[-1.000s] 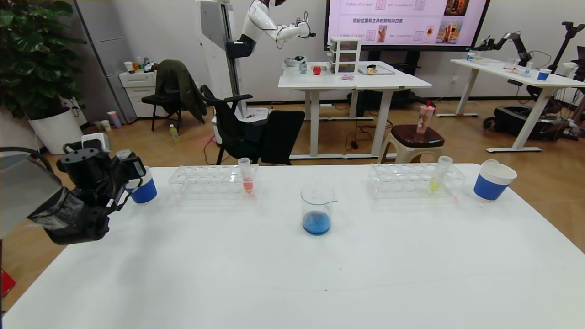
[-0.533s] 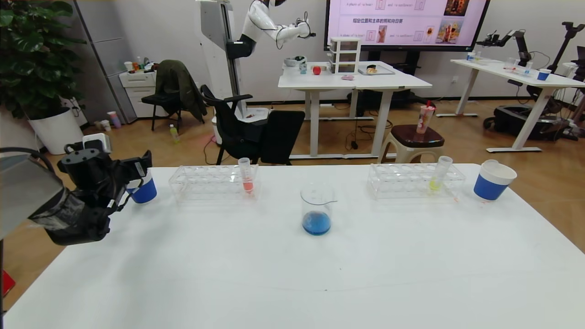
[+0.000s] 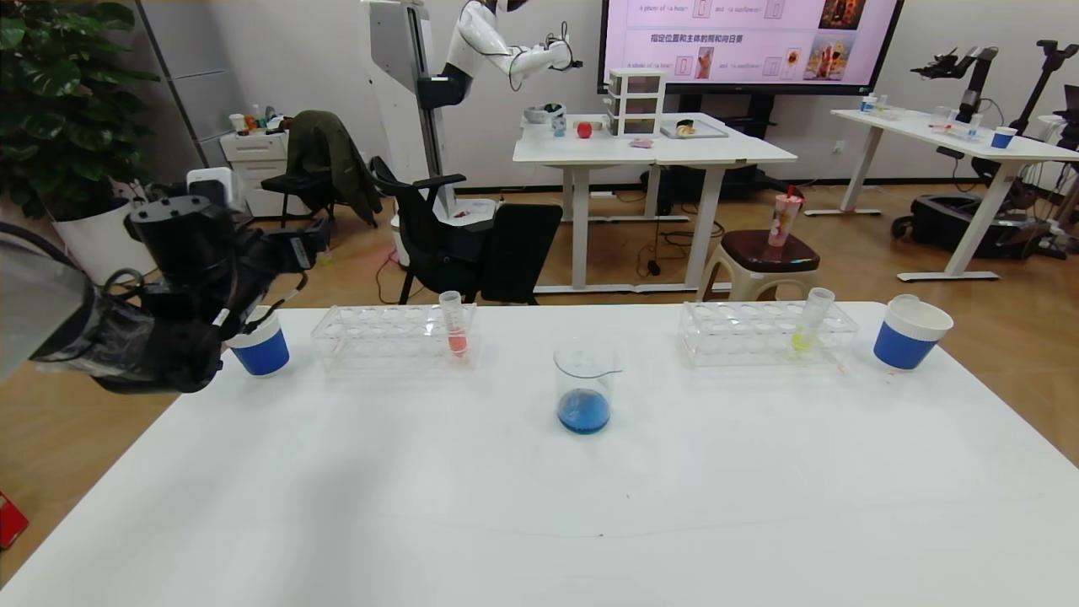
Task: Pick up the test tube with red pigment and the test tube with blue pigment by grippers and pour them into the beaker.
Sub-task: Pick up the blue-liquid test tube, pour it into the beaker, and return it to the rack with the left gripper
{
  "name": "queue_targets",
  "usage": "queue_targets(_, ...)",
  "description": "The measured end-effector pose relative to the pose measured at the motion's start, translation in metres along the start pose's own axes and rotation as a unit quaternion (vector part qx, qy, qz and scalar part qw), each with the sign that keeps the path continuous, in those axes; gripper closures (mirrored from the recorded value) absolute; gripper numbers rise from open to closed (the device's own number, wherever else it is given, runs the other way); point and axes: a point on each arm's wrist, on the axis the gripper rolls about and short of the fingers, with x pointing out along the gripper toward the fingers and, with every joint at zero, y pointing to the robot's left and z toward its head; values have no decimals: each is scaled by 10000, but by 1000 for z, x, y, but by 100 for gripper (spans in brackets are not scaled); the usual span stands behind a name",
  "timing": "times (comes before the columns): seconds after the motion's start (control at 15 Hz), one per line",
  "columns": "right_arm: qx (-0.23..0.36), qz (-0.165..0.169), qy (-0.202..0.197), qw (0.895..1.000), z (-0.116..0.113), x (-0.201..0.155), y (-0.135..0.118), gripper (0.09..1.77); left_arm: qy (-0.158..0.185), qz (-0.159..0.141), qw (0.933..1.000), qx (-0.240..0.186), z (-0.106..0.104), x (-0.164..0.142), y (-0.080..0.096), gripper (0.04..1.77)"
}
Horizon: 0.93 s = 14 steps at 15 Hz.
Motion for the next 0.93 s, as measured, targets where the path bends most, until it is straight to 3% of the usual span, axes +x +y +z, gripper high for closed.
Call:
queue_targets(0.13,0,0,0,10000,0,0,0,12,-165,-293,9994,-11,21,-11,-28,6)
queue_targets(0.33,0,0,0,10000,0,0,0,12,-437,-327,9983,199,57,-32,-46,6)
queue_targets(0.67,0,-2,0,10000,0,0,0,12,-899,-291,9934,652,117,-101,-30,6)
queue_targets(0.93,0,0,0,10000,0,0,0,12,-992,-204,9904,945,145,-190,-2,6)
